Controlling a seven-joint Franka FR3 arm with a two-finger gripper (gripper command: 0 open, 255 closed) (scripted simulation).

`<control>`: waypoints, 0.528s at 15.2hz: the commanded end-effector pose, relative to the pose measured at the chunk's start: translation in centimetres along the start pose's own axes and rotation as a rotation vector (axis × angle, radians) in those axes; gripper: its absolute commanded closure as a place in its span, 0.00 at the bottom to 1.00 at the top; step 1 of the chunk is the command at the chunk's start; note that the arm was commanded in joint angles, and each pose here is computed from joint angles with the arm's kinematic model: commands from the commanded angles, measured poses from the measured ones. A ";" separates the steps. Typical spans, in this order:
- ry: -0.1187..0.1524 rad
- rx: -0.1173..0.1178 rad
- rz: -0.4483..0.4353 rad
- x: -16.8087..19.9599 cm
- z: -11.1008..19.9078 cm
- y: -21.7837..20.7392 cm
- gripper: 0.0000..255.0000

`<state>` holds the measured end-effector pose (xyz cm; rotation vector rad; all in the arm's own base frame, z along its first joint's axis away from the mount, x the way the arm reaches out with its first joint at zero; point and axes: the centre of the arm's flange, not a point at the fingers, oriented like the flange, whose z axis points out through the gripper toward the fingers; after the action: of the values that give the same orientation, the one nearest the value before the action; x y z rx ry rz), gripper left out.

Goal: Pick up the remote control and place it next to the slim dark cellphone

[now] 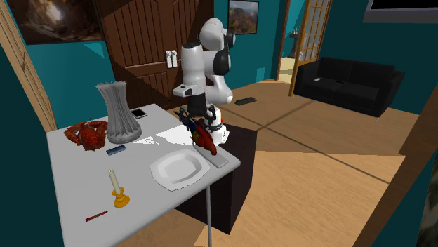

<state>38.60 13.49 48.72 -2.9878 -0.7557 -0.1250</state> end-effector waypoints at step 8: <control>-0.083 -0.016 -0.381 2.6 10.0 -7.0 0.00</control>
<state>38.31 20.66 40.02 -2.8649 -1.2639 -0.0329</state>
